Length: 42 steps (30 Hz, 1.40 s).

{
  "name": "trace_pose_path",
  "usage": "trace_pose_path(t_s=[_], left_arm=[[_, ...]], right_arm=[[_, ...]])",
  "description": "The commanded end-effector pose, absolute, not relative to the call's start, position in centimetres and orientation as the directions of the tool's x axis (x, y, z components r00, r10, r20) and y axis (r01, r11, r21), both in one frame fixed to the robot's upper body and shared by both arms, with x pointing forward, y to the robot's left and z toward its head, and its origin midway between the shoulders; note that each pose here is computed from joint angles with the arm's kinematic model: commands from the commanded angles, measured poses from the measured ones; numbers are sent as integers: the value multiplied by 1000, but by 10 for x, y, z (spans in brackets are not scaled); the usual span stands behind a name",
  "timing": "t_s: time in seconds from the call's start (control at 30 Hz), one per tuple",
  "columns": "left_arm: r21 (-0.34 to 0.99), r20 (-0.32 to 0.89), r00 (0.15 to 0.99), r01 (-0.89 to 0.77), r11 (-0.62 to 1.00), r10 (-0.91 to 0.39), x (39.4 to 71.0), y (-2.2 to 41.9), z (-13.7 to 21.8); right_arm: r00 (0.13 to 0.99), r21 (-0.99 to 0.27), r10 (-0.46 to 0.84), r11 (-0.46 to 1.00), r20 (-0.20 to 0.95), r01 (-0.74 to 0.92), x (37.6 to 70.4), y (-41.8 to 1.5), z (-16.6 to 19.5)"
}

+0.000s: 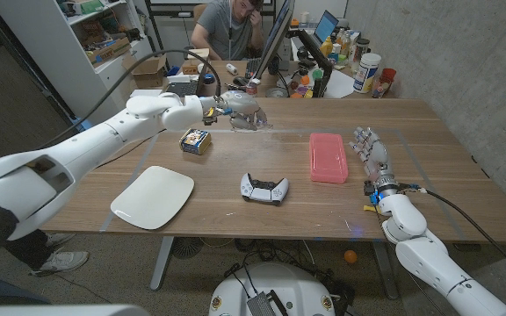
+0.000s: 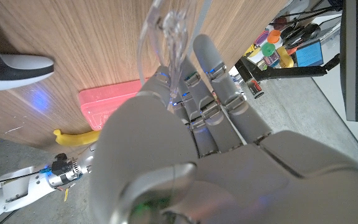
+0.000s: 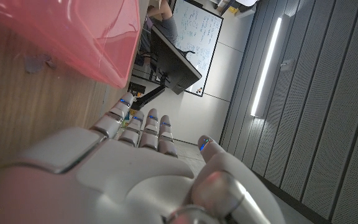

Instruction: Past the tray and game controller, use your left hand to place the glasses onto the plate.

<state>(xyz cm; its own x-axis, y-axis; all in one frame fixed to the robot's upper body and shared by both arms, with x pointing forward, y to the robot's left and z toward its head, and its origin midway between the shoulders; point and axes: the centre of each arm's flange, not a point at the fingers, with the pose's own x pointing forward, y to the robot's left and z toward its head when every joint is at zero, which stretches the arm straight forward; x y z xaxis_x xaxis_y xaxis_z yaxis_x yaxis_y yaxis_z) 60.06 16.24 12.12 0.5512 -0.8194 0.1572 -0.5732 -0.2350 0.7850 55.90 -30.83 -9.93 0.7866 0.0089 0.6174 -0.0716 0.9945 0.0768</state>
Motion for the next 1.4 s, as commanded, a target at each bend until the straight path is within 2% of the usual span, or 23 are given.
trace_pose_path(t_s=[0.03,0.43,1.4], left_arm=[[791,196,599,-564,-235,-777,568,188,117],[797,234,648,-554,-238,-725,545,218,104],[807,300,707,-546,-225,-640,494,263,76]], right_arm=[[794,68,39,993,607,-101,565,-305,-102],[794,39,84,990,602,-134,568,-296,-96],[779,-29,184,977,600,-209,579,-271,-81]])
